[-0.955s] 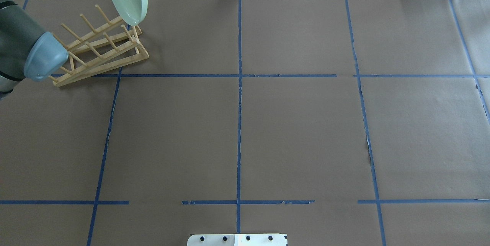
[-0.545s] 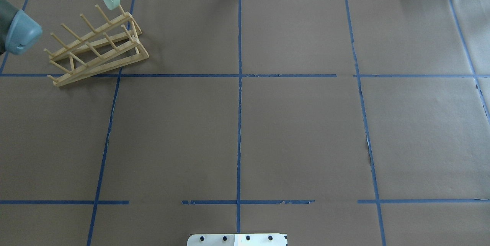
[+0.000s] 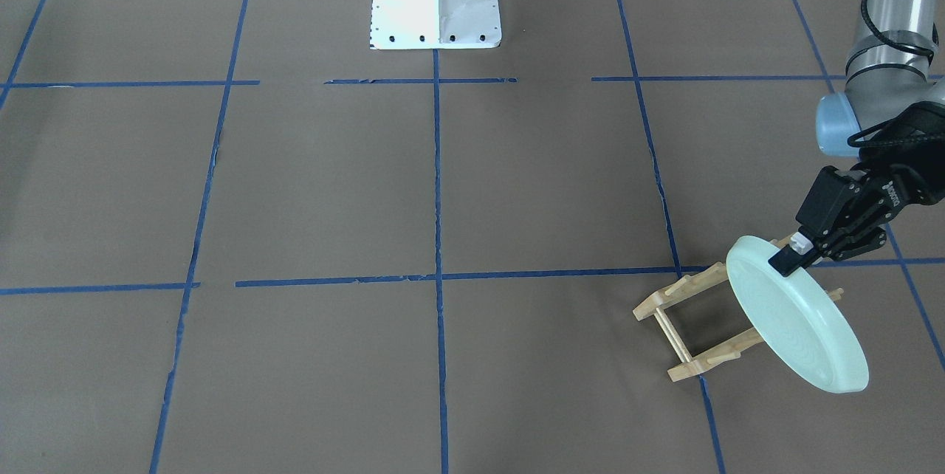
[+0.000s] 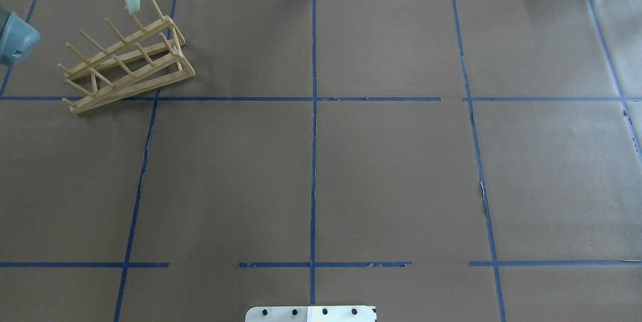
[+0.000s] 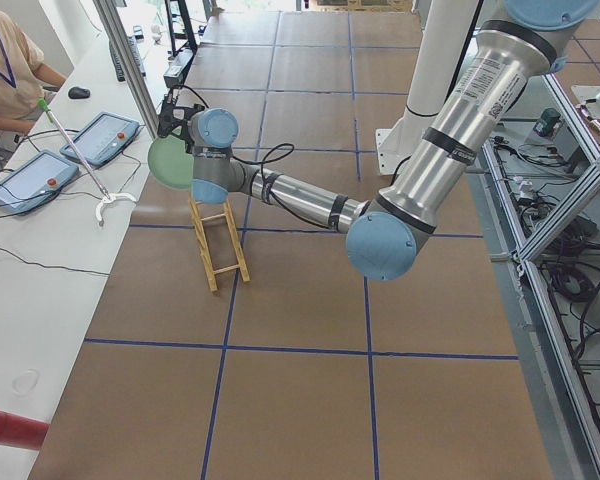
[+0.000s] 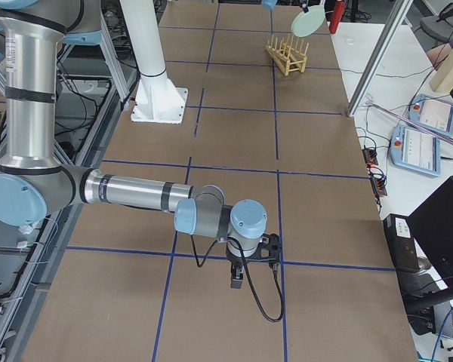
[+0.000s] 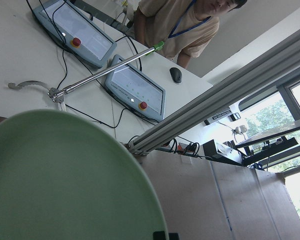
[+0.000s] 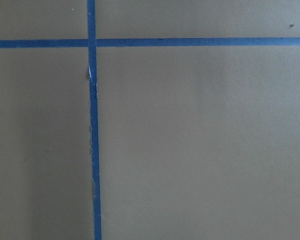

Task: Place plate on rack
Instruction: 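Lift the upright plate with the left gripper over the wooden rack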

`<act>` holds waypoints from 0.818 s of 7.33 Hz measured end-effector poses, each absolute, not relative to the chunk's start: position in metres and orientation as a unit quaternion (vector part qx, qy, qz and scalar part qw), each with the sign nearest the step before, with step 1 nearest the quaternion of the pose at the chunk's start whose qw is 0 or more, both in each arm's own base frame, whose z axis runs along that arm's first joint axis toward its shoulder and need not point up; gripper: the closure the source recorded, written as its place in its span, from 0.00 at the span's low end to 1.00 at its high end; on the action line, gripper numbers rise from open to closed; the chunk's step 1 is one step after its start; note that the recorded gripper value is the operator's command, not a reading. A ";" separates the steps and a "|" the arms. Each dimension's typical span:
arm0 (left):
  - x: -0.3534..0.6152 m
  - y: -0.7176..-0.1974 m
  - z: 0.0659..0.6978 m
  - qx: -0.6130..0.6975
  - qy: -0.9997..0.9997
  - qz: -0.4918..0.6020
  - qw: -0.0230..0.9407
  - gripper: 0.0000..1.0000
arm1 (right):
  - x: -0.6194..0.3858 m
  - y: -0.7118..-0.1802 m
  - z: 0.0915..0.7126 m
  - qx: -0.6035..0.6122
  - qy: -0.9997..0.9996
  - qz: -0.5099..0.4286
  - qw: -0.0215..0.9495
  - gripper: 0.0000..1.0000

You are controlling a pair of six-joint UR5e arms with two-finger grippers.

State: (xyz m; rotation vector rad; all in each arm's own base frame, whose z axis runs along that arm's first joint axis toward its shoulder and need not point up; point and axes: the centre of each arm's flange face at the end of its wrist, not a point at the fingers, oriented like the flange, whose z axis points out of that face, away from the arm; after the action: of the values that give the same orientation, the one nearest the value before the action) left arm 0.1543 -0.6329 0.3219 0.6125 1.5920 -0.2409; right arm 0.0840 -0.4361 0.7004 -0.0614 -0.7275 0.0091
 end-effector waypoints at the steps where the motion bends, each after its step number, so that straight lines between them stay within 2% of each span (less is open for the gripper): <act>1: 0.153 -0.628 0.328 0.269 0.710 -0.106 0.642 1.00 | 0.084 -0.436 0.700 -0.030 -0.356 0.004 0.934 0.00; 6: 0.160 -0.628 0.356 0.264 0.719 -0.104 0.635 1.00 | 0.084 -0.436 0.700 -0.030 -0.356 0.004 0.934 0.00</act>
State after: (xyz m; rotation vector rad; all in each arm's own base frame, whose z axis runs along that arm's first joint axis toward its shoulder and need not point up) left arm 0.1602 -0.6276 0.3564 0.6033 1.6433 -0.2378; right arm 0.0840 -0.4360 0.7004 -0.0614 -0.7275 0.0090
